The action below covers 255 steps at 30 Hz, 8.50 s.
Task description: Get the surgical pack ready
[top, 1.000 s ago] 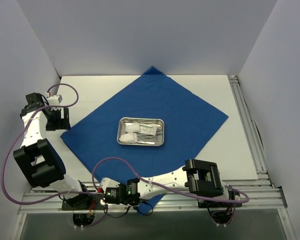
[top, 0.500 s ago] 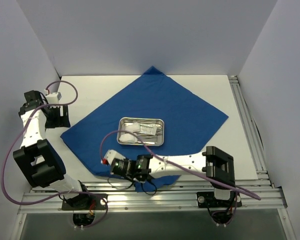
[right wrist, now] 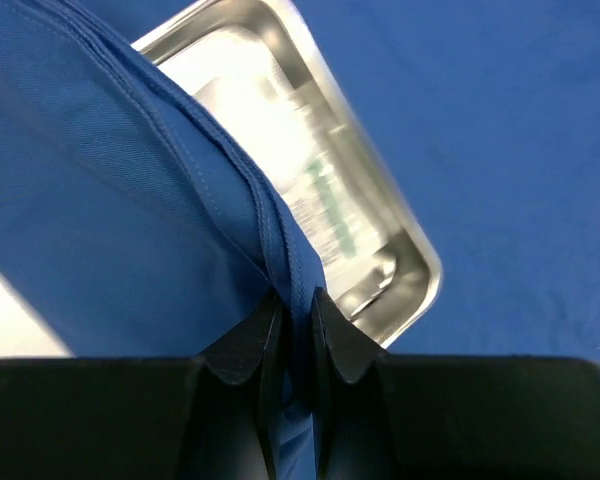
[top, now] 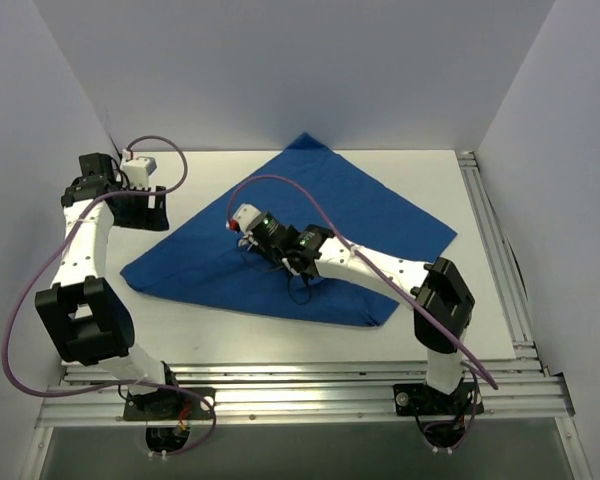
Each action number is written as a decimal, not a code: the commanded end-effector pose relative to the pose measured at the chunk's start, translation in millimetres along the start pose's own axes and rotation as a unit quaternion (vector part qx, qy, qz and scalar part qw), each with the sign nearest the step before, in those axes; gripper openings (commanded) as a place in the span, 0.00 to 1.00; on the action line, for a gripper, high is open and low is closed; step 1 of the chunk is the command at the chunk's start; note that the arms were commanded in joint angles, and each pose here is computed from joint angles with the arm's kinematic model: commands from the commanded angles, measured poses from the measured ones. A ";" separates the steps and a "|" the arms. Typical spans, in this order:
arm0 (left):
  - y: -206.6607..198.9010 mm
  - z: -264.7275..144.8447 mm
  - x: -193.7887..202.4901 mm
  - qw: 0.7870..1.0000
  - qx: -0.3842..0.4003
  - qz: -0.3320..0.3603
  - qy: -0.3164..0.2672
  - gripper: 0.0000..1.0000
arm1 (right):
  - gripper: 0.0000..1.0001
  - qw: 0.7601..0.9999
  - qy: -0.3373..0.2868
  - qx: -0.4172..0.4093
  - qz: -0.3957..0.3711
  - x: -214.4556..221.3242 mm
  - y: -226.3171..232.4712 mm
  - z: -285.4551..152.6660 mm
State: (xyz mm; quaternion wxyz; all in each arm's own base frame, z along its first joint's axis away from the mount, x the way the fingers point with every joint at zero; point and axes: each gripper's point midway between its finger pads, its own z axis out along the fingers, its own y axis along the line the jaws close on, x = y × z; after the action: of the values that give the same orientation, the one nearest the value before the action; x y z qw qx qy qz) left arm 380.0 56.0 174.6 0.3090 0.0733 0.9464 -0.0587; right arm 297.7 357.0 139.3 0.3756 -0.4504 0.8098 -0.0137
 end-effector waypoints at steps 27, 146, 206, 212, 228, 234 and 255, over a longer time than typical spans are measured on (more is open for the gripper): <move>-70.7 64.9 -30.4 0.993 0.101 0.058 0.029 0.84 | 0.00 0.995 -0.027 0.097 0.016 -35.8 -164.3 134.8; -174.6 116.0 137.1 0.936 0.123 0.236 0.231 0.25 | 0.00 0.884 0.140 0.111 0.433 207.1 -38.9 10.7; -165.0 73.0 162.0 0.923 0.138 0.233 0.273 0.34 | 0.00 0.869 0.130 0.036 0.476 207.6 4.2 -11.0; -157.0 105.2 168.2 0.928 0.125 0.221 0.273 0.34 | 0.00 0.864 0.159 0.064 0.473 237.8 5.7 -4.0; -67.1 43.4 133.7 0.968 0.106 0.073 0.215 0.35 | 0.00 0.857 0.078 0.145 0.488 199.8 -89.0 -50.8; -2.1 32.8 173.7 0.970 0.063 -0.015 0.233 0.35 | 0.00 0.862 0.090 0.142 0.479 203.7 -87.9 -41.2; 66.6 16.1 161.8 0.979 0.042 -0.141 0.144 0.40 | 0.00 0.843 0.091 0.187 0.495 227.5 -131.9 -34.5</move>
State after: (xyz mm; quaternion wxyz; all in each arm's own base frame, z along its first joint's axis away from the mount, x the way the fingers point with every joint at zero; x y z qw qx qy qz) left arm 252.6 114.1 28.3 0.0840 -0.0306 0.9874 -0.1309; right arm 284.4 120.8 51.7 0.2972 0.0671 0.9524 -0.0117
